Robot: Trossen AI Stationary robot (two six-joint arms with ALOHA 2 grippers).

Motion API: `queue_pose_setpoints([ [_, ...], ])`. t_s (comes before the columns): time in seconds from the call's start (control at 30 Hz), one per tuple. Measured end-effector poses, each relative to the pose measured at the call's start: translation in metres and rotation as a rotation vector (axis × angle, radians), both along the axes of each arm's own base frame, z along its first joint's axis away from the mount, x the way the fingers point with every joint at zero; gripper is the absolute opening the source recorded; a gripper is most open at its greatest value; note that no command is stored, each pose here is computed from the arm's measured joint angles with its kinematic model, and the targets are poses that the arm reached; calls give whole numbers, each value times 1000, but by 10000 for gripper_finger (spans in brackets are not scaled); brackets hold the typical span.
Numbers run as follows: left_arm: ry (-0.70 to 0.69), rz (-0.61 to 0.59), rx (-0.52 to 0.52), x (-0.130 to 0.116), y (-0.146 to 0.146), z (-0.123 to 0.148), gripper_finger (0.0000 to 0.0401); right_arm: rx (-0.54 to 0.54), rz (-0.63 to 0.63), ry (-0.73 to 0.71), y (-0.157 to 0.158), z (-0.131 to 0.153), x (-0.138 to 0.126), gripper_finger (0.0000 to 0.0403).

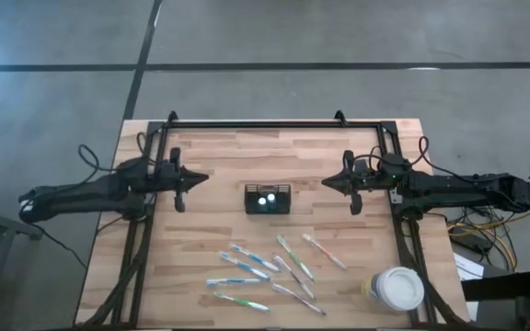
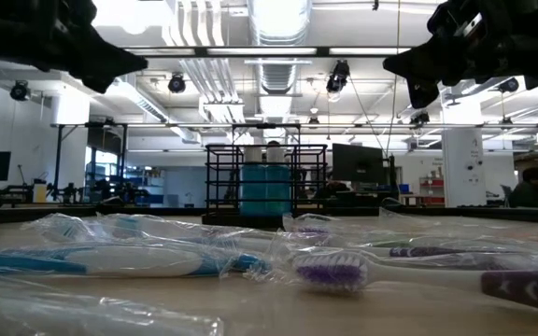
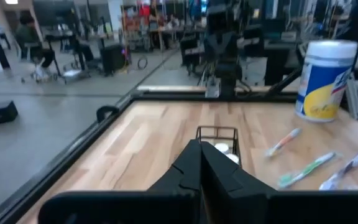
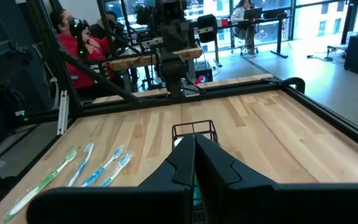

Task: Pick & Place toothbrushing station
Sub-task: Put the orange toothbrush into the black mesh organizer

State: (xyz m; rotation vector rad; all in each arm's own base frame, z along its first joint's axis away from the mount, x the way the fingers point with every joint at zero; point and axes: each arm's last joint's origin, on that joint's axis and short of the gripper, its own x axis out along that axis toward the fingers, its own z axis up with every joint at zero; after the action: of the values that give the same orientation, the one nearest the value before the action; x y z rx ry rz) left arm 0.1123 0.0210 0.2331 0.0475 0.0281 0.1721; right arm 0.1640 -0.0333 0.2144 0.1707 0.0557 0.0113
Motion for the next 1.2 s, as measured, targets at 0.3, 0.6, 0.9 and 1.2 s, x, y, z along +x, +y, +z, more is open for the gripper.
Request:
queue_pose_setpoints([
  [0.3,-20,-13,-20,-10,-2,-23,1,4,1,17,0,1,0,8],
  [0.6,-48,8,-5,-12,-2,-15,10,164,-71,576,14,59,3,8],
  [0.9,-87,9,35,-15,-3,0,8,372,-215,1132,46,80,35,13],
  [1.2,-70,8,34,-15,-3,-2,11,308,-198,1323,81,56,117,119],
])
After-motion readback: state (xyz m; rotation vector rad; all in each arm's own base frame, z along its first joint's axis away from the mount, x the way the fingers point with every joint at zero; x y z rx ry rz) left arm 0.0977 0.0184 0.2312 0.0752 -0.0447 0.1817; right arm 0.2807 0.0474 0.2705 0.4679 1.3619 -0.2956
